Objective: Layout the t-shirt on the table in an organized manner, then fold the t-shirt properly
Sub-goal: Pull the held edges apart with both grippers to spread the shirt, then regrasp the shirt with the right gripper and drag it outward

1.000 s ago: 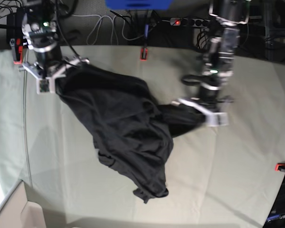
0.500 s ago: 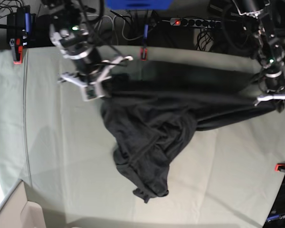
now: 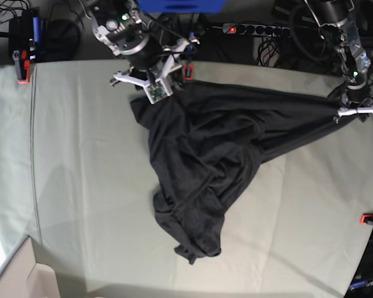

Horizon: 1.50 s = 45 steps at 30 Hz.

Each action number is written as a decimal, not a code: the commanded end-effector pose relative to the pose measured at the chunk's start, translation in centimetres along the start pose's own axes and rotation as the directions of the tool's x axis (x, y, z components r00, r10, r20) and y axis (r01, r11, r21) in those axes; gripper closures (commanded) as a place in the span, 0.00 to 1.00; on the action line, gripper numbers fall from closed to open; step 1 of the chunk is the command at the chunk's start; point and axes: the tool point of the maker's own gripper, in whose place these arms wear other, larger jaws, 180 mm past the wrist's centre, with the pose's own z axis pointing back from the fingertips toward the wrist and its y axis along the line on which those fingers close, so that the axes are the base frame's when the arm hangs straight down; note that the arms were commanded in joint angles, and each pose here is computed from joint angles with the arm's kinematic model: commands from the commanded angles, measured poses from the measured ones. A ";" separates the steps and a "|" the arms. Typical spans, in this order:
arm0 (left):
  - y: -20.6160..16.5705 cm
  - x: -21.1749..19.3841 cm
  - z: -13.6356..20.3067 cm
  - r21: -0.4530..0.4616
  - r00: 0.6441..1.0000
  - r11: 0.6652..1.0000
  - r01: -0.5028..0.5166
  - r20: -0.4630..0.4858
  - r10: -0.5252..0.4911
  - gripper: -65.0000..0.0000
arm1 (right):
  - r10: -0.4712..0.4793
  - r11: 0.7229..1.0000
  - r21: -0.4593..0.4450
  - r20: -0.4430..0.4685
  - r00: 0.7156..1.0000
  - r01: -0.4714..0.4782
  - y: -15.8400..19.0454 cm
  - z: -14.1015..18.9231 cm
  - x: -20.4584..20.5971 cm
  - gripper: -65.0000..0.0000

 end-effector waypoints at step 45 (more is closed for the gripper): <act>-5.4 -2.7 3.8 -0.183 0.990 0.974 0.136 -0.006 -0.140 0.51 | 0.090 0.980 -0.178 0.022 0.996 -0.085 -10.8 -14.8 11.6 0.35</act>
